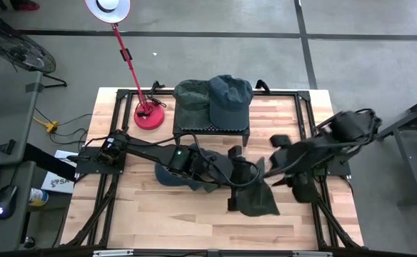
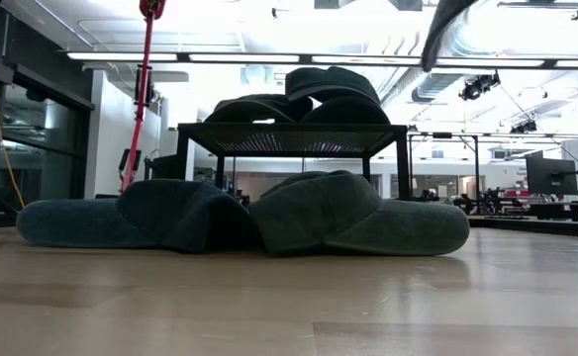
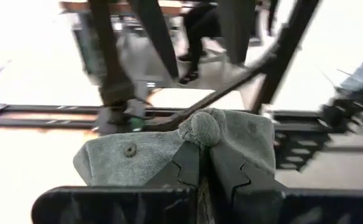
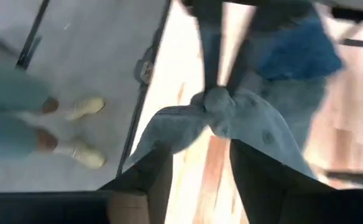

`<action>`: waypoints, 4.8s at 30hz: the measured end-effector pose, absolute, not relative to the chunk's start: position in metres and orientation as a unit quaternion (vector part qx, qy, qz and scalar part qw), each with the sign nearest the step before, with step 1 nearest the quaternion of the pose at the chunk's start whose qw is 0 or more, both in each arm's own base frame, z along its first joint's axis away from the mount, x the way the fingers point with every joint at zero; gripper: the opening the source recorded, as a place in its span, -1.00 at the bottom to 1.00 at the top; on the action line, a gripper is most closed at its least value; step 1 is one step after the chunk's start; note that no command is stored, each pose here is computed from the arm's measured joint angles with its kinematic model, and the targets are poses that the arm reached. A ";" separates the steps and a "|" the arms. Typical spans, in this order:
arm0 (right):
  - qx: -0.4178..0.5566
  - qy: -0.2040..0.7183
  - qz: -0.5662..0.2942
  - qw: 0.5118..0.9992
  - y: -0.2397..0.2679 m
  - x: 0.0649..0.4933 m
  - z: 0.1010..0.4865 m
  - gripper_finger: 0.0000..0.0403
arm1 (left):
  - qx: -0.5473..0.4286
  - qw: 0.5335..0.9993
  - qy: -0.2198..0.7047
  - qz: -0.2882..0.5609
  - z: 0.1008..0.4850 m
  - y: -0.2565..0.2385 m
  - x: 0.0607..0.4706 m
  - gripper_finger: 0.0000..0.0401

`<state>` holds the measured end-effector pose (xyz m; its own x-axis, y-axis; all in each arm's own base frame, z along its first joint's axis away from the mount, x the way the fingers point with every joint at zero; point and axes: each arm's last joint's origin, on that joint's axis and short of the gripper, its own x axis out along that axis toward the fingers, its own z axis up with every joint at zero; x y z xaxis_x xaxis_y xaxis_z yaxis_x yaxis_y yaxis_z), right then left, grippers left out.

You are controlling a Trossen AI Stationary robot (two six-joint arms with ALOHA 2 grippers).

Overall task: Pick & Place hat
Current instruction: Stack the bottom gray cap on top of the other gray cap on the shelf

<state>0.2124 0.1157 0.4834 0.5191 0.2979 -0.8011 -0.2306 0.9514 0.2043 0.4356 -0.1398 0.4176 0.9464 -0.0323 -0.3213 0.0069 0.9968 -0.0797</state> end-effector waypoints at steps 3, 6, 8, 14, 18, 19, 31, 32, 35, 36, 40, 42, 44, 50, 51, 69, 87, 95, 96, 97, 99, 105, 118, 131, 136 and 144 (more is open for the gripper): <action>0.059 0.441 0.115 0.888 0.104 0.194 0.495 -0.16 | -0.049 0.986 0.156 0.042 0.418 -0.137 0.435 -0.97; 0.076 0.410 0.086 0.905 0.091 0.175 0.505 -0.13 | -0.056 0.982 0.147 0.102 0.424 -0.132 0.432 -0.97; 0.081 0.388 0.069 0.915 0.083 0.162 0.512 -0.13 | -0.064 0.979 0.133 0.138 0.432 -0.129 0.428 -0.97; 0.076 0.325 0.015 0.943 0.060 0.130 0.526 -0.12 | -0.072 0.966 0.096 0.231 0.449 -0.120 0.416 -0.97; 0.062 0.296 -0.010 0.953 0.051 0.116 0.530 -0.12 | -0.094 0.946 0.066 0.303 0.463 -0.110 0.402 -0.97; 0.058 0.291 -0.017 0.955 0.049 0.113 0.531 -0.12 | -0.103 0.940 0.055 0.320 0.466 -0.107 0.399 -0.97; 0.007 0.267 -0.056 0.962 0.043 0.109 0.534 -0.12 | -0.122 0.884 -0.021 0.451 0.517 -0.069 0.341 -0.97; 0.005 0.266 -0.060 0.962 0.043 0.110 0.534 -0.12 | -0.118 0.881 -0.019 0.458 0.521 -0.064 0.333 -0.97; 0.001 0.262 -0.079 0.962 0.043 0.112 0.534 -0.12 | -0.124 0.871 -0.024 0.474 0.531 -0.053 0.312 -0.97; 0.003 0.261 -0.083 0.962 0.043 0.113 0.533 -0.12 | -0.128 0.868 -0.023 0.480 0.533 -0.048 0.306 -0.97; 0.002 0.253 -0.108 0.961 0.043 0.116 0.534 -0.12 | -0.154 0.864 0.001 0.480 0.534 -0.027 0.282 -0.97; 0.002 0.249 -0.122 0.961 0.043 0.117 0.533 -0.12 | -0.180 0.863 0.030 0.471 0.530 -0.014 0.273 -0.97; 0.006 0.245 -0.135 0.960 0.044 0.118 0.533 -0.12 | -0.201 0.856 0.068 0.471 0.524 -0.001 0.263 -0.97; 0.011 0.237 -0.165 0.957 0.045 0.123 0.533 -0.12 | -0.258 0.818 0.127 0.498 0.514 0.034 0.247 -0.97; 0.011 0.236 -0.167 0.957 0.045 0.123 0.533 -0.12 | -0.263 0.814 0.132 0.501 0.513 0.039 0.246 -0.97; 0.005 0.227 -0.207 0.952 0.045 0.128 0.531 -0.12 | -0.344 0.812 0.152 0.446 0.514 0.087 0.248 -0.97; -0.007 0.228 -0.208 0.951 0.045 0.128 0.531 -0.12 | -0.396 0.787 0.175 0.439 0.494 0.093 0.277 -0.97; -0.009 0.231 -0.202 0.952 0.045 0.128 0.531 -0.12 | -0.406 0.781 0.167 0.444 0.494 0.093 0.276 -0.97; -0.009 0.231 -0.202 0.952 0.045 0.128 0.531 -0.12 | -0.404 0.780 0.166 0.448 0.494 0.093 0.276 -0.97; -0.010 0.231 -0.203 0.952 0.045 0.128 0.531 -0.12 | -0.402 0.779 0.165 0.451 0.494 0.094 0.276 -0.97; -0.013 0.231 -0.203 0.952 0.045 0.128 0.531 -0.12 | -0.402 0.773 0.165 0.462 0.491 0.095 0.279 -0.97; -0.013 0.231 -0.202 0.952 0.045 0.128 0.531 -0.12 | -0.401 0.766 0.185 0.468 0.483 0.097 0.286 -0.97; -0.010 0.229 -0.205 0.951 0.045 0.128 0.531 -0.12 | -0.397 0.744 0.187 0.503 0.474 0.116 0.290 -0.96; -0.006 0.225 -0.213 0.951 0.045 0.127 0.532 -0.12 | -0.386 0.715 0.225 0.537 0.451 0.148 0.301 -0.97; 0.000 0.222 -0.216 0.951 0.045 0.127 0.532 -0.12 | -0.374 0.711 0.255 0.538 0.437 0.155 0.313 -0.97; 0.005 0.221 -0.218 0.951 0.044 0.127 0.532 -0.12 | -0.355 0.715 0.271 0.538 0.426 0.161 0.326 -0.97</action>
<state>0.1274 0.0445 0.5317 0.8072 -0.4118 -0.4229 0.4166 0.9050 -0.0861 0.3256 0.1607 0.4259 0.2735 0.5776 -0.7691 -0.9619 0.1682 -0.2158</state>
